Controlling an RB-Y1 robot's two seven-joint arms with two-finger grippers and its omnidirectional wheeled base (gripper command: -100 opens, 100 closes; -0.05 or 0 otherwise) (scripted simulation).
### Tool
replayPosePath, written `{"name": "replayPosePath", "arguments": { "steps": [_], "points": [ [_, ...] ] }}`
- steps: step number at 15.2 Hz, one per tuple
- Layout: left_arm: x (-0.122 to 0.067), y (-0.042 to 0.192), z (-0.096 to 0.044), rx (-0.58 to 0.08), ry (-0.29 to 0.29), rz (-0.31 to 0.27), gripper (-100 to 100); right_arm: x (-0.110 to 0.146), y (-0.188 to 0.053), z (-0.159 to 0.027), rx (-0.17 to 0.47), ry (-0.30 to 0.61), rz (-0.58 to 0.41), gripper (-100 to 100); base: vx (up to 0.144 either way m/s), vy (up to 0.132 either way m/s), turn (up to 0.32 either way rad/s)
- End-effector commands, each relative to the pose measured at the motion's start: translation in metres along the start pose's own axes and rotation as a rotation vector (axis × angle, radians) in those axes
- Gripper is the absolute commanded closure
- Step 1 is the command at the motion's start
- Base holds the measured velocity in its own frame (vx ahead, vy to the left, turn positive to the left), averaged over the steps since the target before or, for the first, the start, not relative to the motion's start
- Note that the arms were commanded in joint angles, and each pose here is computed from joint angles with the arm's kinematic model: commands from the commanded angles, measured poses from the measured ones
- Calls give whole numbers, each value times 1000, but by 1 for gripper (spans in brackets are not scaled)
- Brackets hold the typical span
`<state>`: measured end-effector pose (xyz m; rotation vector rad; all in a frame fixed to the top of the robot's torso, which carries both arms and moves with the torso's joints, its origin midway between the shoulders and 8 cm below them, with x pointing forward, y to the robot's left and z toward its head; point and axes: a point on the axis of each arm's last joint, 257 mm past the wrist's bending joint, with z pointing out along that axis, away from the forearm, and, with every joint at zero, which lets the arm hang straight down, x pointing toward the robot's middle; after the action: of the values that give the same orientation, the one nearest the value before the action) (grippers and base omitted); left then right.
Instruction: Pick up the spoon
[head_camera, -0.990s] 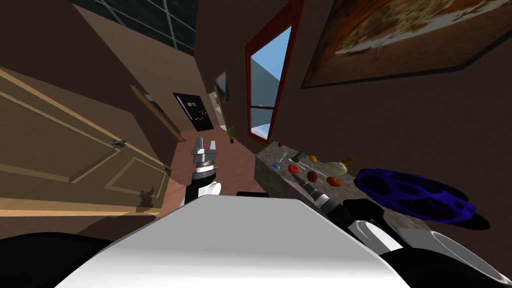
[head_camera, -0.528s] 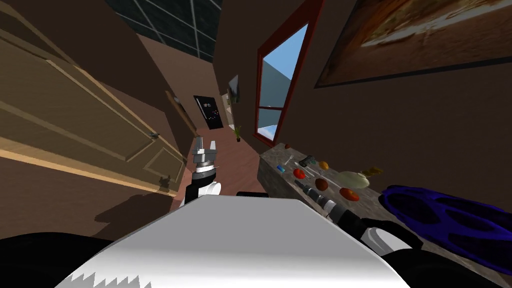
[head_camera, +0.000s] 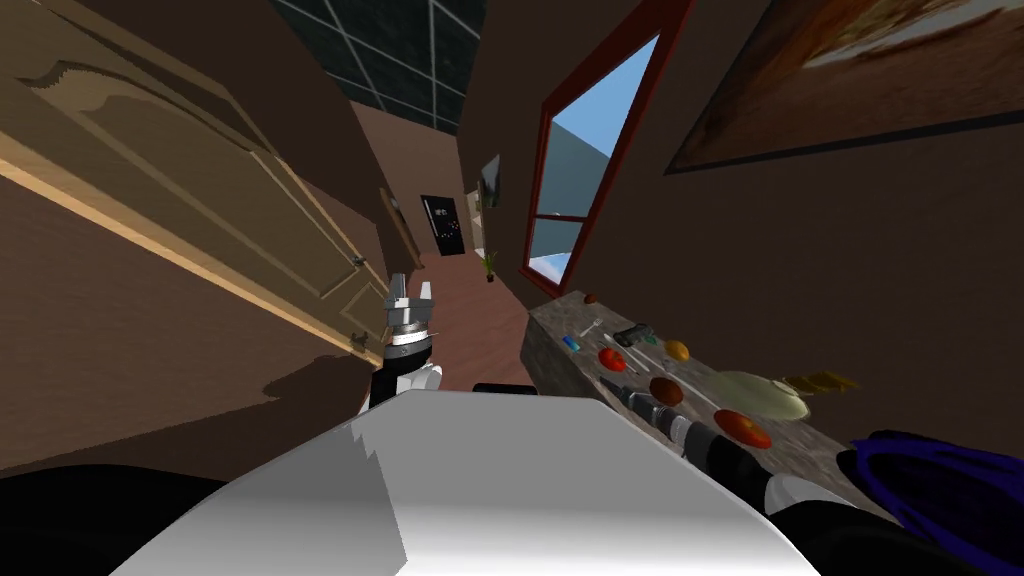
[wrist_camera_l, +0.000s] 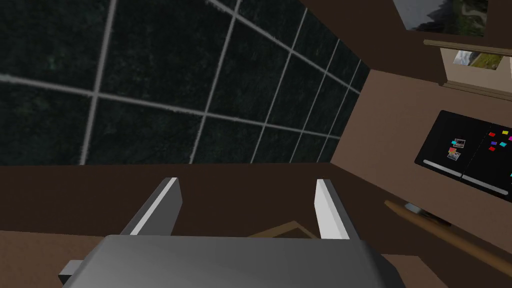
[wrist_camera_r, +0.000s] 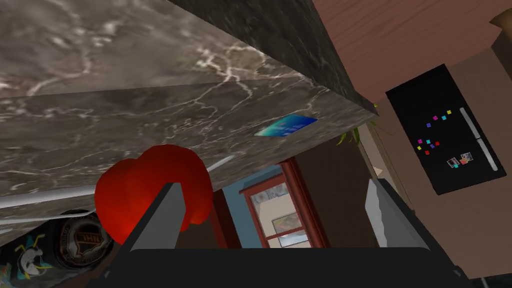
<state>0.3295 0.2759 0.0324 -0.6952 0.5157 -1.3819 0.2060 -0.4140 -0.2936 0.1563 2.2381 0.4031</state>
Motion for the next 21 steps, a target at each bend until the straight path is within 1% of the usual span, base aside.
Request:
{"name": "replayPosePath", "arguments": {
  "steps": [1,3,4,6,7,8,9,11,12,14,15,17,18,19,20,21],
  "points": [
    [0,0,0,0,0,0,0,12,-16,-11,43,62,-24,-100,-25,-26,295],
    [0,0,0,0,0,0,0,16,-20,-11,54,77,-58,-100,-24,-32,239],
    [0,0,0,0,0,0,0,26,-34,-22,87,127,-71,-100,-22,-30,320],
    [0,0,0,0,0,0,0,29,-37,-23,96,140,-99,-100,-23,-35,219],
    [0,0,0,0,0,0,0,38,-50,-35,128,190,-112,-100,-32,-29,320],
    [0,0,0,0,0,0,0,40,-52,-36,135,200,-134,-100,-33,-35,349],
    [0,0,0,0,0,0,0,49,-65,-48,165,247,-142,-100,-33,-44,382],
    [0,0,0,0,0,0,0,51,-69,-49,175,262,-173,-100,-28,-48,231],
    [0,0,0,0,0,0,0,59,-81,-62,204,309,-184,-100,-26,-38,283],
    [0,0,0,0,0,0,0,61,-84,-63,212,320,-208,-100,-27,-43,200],
    [0,0,0,0,0,0,0,68,-96,-76,240,365,-216,-100,-15,-37,255],
    [0,0,0,0,0,0,0,70,-99,-77,248,376,-240,-100,-18,-40,189],
    [0,0,0,0,0,0,0,77,-111,-91,277,423,-257,-100,-24,-36,250],
    [0,0,0,0,0,0,0,77,-112,-92,281,430,-270,-100,-27,-43,302],
    [0,0,0,0,0,0,0,83,-123,-104,307,470,-277,-100,-31,-61,356],
    [0,0,0,0,0,0,0,84,-125,-106,313,480,-297,-100,-34,-74,253]
  ]
}}
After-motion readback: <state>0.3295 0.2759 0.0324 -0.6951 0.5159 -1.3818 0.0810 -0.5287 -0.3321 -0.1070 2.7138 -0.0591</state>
